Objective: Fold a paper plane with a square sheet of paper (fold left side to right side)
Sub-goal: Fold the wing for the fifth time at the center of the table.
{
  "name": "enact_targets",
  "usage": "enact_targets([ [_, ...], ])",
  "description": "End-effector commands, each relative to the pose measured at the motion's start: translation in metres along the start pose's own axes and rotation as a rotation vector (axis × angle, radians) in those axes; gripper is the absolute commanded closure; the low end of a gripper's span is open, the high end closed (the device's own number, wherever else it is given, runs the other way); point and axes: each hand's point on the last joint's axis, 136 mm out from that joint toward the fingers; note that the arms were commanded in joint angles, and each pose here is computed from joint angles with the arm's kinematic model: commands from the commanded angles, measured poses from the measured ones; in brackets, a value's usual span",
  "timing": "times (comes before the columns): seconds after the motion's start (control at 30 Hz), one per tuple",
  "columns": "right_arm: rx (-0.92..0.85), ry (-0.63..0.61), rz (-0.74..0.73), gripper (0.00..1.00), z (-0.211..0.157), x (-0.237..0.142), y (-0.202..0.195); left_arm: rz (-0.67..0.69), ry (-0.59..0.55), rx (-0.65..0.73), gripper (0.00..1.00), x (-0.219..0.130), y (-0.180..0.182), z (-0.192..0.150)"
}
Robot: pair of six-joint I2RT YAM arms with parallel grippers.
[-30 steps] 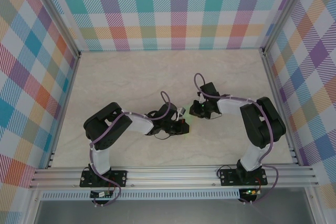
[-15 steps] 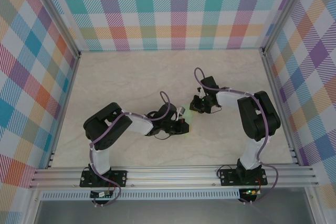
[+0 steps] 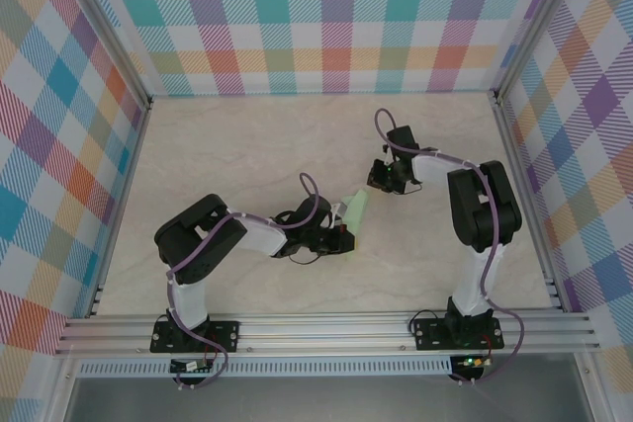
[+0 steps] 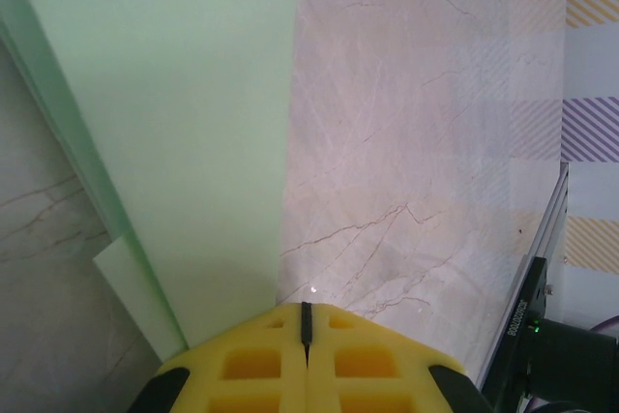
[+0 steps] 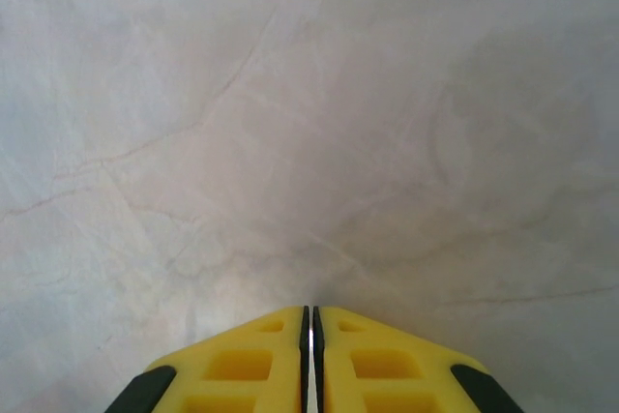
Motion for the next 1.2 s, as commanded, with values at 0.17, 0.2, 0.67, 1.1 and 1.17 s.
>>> enact_targets([
  [0.17,-0.066,-0.039,0.171,0.87,-0.016,-0.056,0.037,0.099,0.099,-0.060,1.00,-0.001,0.023,-0.034],
  [0.2,-0.062,-0.018,0.203,0.87,-0.028,-0.058,0.041,0.096,0.098,-0.060,1.00,-0.001,0.022,-0.033],
  [0.67,-0.029,0.167,0.197,0.87,-0.096,0.001,0.042,0.087,0.109,-0.054,1.00,-0.005,0.019,-0.037],
  [1.1,-0.043,0.175,0.021,0.87,-0.095,0.014,0.010,0.107,0.195,-0.033,1.00,-0.016,0.021,-0.066],
  [1.17,-0.043,0.177,0.017,0.87,-0.095,0.014,0.009,0.112,0.208,-0.033,1.00,-0.018,0.022,-0.072],
])
Point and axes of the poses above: each hand's point on the last joint's axis, 136 mm out from that joint toward the fingers, its own x axis out along the fingers, its own y axis along the line the jaws close on, z = x × y, and after that the axes turned 4 degrees about x, right-handed
